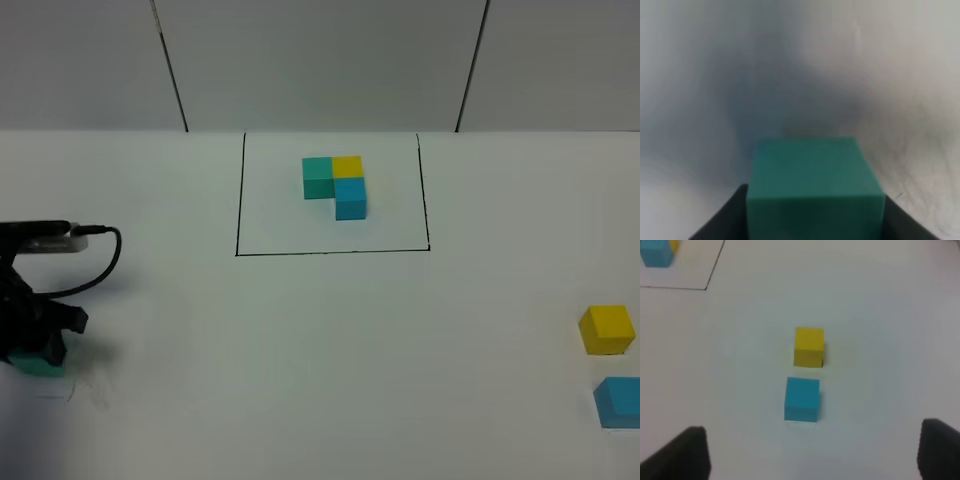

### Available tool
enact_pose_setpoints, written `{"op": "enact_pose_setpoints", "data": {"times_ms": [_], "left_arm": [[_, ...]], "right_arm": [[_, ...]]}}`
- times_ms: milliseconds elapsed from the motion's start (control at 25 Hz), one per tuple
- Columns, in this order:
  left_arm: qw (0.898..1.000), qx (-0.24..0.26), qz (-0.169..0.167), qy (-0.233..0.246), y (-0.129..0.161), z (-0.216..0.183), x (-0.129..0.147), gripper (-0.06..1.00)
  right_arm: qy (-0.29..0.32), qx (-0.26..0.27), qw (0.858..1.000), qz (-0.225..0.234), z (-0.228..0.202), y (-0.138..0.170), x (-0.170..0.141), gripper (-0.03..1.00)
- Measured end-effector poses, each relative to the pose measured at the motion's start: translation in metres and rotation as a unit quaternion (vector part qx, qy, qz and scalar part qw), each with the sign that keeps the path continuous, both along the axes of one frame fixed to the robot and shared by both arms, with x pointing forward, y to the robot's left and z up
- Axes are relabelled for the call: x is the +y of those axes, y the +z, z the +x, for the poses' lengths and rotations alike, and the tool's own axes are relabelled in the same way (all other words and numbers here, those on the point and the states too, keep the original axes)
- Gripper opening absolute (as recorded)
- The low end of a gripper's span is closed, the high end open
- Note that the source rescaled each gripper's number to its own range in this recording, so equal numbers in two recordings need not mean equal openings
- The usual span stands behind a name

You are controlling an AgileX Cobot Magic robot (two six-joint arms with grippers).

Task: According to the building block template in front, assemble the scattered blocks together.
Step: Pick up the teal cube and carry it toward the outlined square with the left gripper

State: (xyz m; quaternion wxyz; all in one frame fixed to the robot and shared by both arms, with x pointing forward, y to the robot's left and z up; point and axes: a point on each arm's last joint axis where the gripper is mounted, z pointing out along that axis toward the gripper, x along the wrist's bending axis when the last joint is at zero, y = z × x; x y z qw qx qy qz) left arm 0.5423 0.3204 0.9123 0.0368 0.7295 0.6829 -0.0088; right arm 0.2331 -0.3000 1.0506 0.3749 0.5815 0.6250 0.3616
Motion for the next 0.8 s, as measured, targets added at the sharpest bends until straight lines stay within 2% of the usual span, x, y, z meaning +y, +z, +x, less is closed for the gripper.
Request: {"op": "enact_pose_setpoints", "data": {"times_ms": [120, 200, 240, 320, 360, 440, 520, 560, 680, 800], "left_arm": [[0.994, -0.014, -0.004, -0.112, 0.023, 0.017, -0.028, 0.00], [0.980, -0.027, -0.016, -0.195, 0.038, 0.025, -0.054, 0.00], [0.969, -0.039, -0.022, -0.244, 0.045, 0.028, -0.071, 0.00], [0.934, -0.070, -0.029, -0.350, 0.057, 0.032, -0.103, 0.00], [0.912, -0.080, -0.031, -0.401, 0.060, 0.032, -0.120, 0.00], [0.860, -0.100, -0.031, -0.499, 0.064, 0.032, -0.154, 0.00], [0.817, -0.108, -0.032, -0.566, 0.063, 0.029, -0.189, 0.00], [0.800, -0.111, -0.033, -0.589, 0.061, 0.030, -0.205, 0.00], [0.764, -0.112, -0.022, -0.635, 0.050, 0.035, -0.243, 0.00], [0.740, -0.103, -0.010, -0.665, 0.035, 0.042, -0.269, 0.00]], "right_arm": [[0.000, 0.000, 1.000, 0.000, 0.000, 0.000, 0.000, 0.71], [0.000, 0.000, 1.000, 0.000, 0.000, 0.000, 0.000, 0.71], [0.000, 0.000, 1.000, 0.000, 0.000, 0.000, 0.000, 0.71], [0.000, 0.000, 1.000, 0.000, 0.000, 0.000, 0.000, 0.71], [0.000, 0.000, 1.000, 0.000, 0.000, 0.000, 0.000, 0.71], [0.000, 0.000, 1.000, 0.000, 0.000, 0.000, 0.000, 0.71], [0.000, 0.000, 1.000, 0.000, 0.000, 0.000, 0.000, 0.71], [0.000, 0.000, 1.000, 0.000, 0.000, 0.000, 0.000, 0.71], [0.000, 0.000, 1.000, 0.000, 0.000, 0.000, 0.000, 0.71], [0.000, 0.000, 1.000, 0.000, 0.000, 0.000, 0.000, 0.71]]}}
